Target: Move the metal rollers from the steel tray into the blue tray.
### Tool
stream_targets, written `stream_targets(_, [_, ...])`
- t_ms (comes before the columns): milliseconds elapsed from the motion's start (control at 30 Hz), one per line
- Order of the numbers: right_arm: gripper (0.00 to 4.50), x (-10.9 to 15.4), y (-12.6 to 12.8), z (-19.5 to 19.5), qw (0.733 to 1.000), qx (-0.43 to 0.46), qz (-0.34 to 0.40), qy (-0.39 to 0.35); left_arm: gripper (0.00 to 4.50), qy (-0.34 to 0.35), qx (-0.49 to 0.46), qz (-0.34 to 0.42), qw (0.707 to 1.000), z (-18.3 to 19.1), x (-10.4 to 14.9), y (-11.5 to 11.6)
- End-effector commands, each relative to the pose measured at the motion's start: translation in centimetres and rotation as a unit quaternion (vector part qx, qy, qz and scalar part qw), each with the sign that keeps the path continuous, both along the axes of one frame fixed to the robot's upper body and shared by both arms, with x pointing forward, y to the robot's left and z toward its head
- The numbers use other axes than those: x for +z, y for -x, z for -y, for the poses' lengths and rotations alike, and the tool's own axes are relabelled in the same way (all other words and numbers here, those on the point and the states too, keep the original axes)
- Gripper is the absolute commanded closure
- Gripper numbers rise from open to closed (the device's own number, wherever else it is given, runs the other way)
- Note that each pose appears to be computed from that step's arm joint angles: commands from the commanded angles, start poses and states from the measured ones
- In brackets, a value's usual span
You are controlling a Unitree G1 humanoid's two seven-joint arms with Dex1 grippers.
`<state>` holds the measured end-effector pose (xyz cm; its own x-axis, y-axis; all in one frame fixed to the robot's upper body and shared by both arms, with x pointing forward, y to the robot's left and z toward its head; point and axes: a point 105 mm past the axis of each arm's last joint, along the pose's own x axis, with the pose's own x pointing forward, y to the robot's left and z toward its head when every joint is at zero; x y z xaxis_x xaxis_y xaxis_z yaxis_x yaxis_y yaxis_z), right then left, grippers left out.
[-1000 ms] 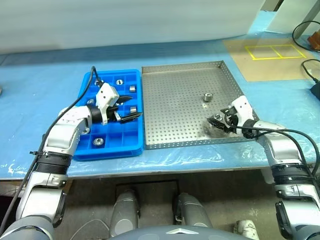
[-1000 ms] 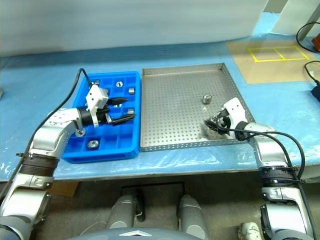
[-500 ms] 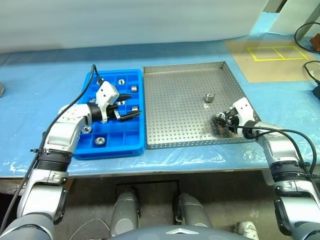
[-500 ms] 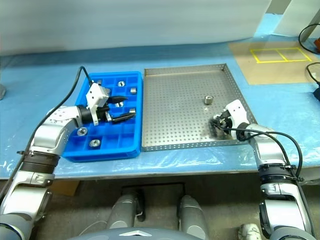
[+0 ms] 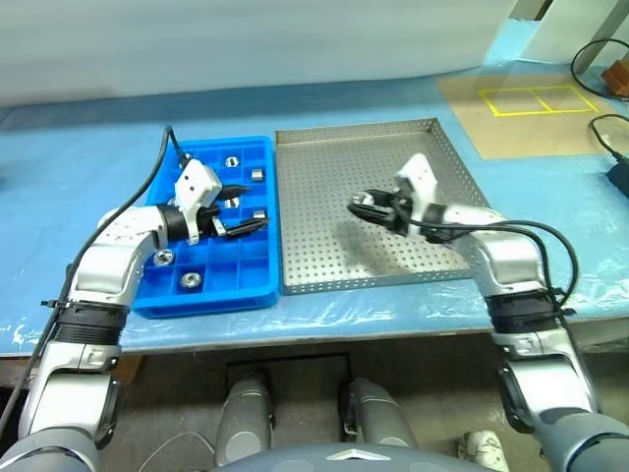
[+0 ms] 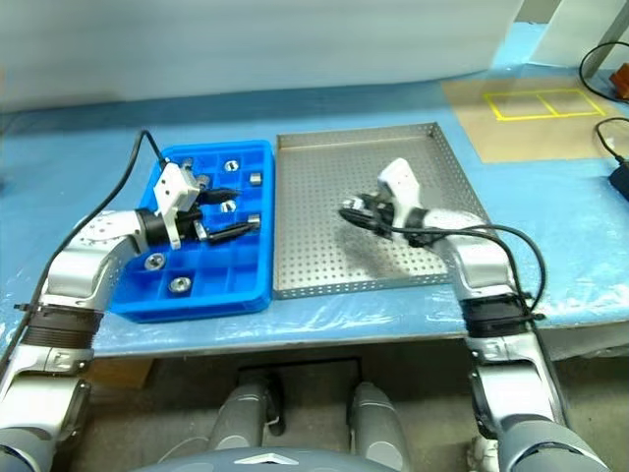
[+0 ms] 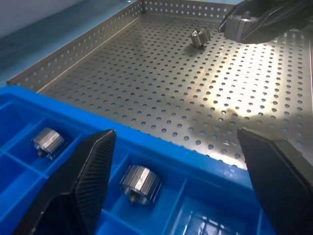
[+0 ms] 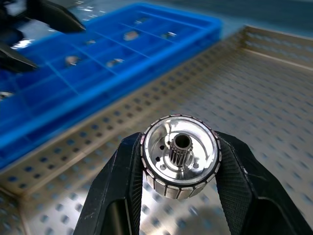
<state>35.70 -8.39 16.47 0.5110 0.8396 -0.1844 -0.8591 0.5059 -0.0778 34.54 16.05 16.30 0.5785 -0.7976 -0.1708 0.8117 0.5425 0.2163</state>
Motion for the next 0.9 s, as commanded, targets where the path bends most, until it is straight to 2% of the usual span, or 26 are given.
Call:
stream_targets(33, [2.81, 2.7, 1.9, -4.1, 0.995, 0.095, 0.031, -0.015, 0.25, -0.009, 0.0, 0.022, 1.0, -1.5, 1.8, 1.3])
stream_targets(300, [2.81, 1.8, 3.7, -8.2, 0.978, 0.206, 0.023, 0.009, 0.25, -0.058, 0.02, -0.002, 0.998, -4.8, 1.5, 5.0])
stream_targets(500, [2.81, -0.1, 3.9, -8.8, 0.973, 0.228, -0.017, 0.018, 0.25, -0.081, -0.002, -0.045, 0.996, -4.5, -0.2, 8.9])
stream_targets(600, [2.81, -0.8, 4.2, -8.8, 0.971, 0.235, -0.047, 0.014, 0.25, -0.075, 0.005, -0.048, 0.996, -4.4, -0.1, 9.3])
stream_targets(767, [2.81, -3.8, 3.4, -8.9, 0.973, 0.209, -0.078, 0.059, 0.25, -0.067, 0.014, -0.047, 0.997, -3.8, -0.6, 9.1])
stream_targets(833, [2.81, -4.2, 3.7, -8.8, 0.971, 0.21, -0.096, 0.056, 0.25, -0.063, 0.015, -0.046, 0.997, -3.5, -0.6, 8.9])
stream_targets(900, [2.07, -4.0, 4.0, -8.8, 0.97, 0.217, -0.104, 0.045, 0.25, -0.059, 0.015, -0.044, 0.997, -3.5, -0.6, 8.5])
